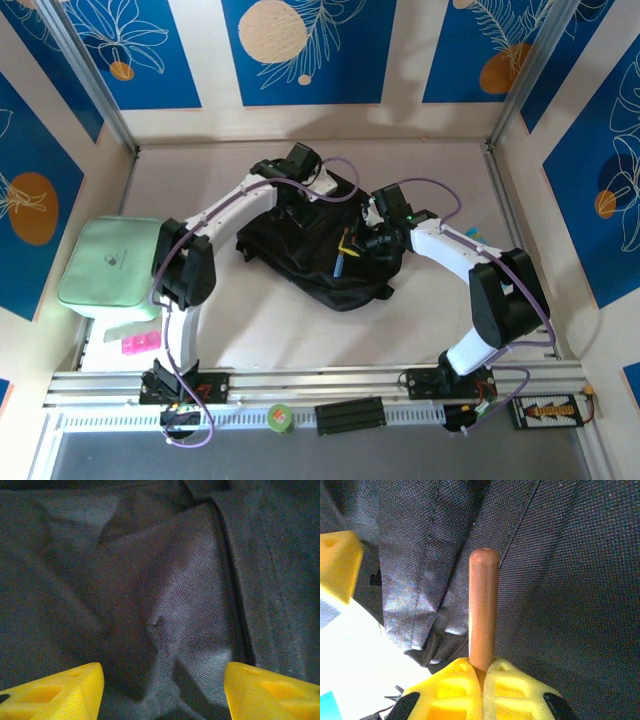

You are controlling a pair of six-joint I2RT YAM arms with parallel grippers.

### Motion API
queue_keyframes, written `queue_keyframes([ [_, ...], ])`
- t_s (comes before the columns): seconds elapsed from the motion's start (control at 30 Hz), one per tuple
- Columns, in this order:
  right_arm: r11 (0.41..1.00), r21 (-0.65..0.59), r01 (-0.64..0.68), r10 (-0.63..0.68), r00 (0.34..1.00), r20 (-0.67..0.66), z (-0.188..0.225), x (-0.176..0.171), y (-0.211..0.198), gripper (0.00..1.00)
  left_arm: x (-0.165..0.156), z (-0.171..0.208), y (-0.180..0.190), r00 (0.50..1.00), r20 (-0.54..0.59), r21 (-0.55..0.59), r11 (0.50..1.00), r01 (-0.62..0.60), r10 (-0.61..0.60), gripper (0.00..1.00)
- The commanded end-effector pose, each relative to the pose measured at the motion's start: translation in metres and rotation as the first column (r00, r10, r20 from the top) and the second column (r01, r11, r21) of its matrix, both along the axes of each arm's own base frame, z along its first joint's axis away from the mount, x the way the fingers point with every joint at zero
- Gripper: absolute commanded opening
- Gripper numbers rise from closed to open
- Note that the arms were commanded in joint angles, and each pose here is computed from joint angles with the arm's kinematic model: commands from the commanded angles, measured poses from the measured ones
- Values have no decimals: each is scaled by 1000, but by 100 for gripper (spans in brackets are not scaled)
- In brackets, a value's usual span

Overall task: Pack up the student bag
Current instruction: Open the student bag at the center of the table.

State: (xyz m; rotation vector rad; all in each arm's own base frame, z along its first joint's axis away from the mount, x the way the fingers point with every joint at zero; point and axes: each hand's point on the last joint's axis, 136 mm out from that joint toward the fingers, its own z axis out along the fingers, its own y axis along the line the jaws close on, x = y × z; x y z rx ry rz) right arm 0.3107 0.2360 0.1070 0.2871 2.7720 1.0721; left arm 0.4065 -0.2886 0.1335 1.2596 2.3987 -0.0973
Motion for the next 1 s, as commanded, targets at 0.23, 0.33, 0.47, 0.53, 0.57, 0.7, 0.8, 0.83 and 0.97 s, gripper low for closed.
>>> queue_keyframes([
  [0.23,1000,-4,-2,2,999,-39,-10,-9,2,2,11,-30,5,987,-62,169,973,156,-147,56],
  [0.33,1000,-5,2,-2,999,-40,-11,-8,2,2,6,-42,4,983,-105,175,970,169,-153,55],
  [0.47,1000,-3,5,-5,999,-42,-11,-7,2,2,8,-54,8,984,-120,205,967,151,-128,53],
  [0.53,1000,-3,3,-3,999,-40,-11,-7,3,2,8,-61,9,984,-131,213,966,144,-118,47],
  [0.57,1000,-4,4,-4,999,-40,-11,-7,3,2,8,-63,9,984,-136,213,967,141,-113,44],
  [0.7,999,-34,15,-17,999,-46,-16,-8,-2,2,4,-64,2,982,-170,173,978,114,-85,18],
  [0.8,995,-92,35,-40,998,-55,-24,-7,-13,2,-9,-54,-8,974,-215,86,992,90,-70,2],
  [0.83,993,-107,43,-49,997,-59,-27,-6,-17,1,-13,-50,-11,972,-225,57,995,79,-64,0],
  [0.97,987,-149,69,-77,996,-54,-35,1,-34,1,-23,-39,-11,976,-216,19,1000,18,-14,0],
])
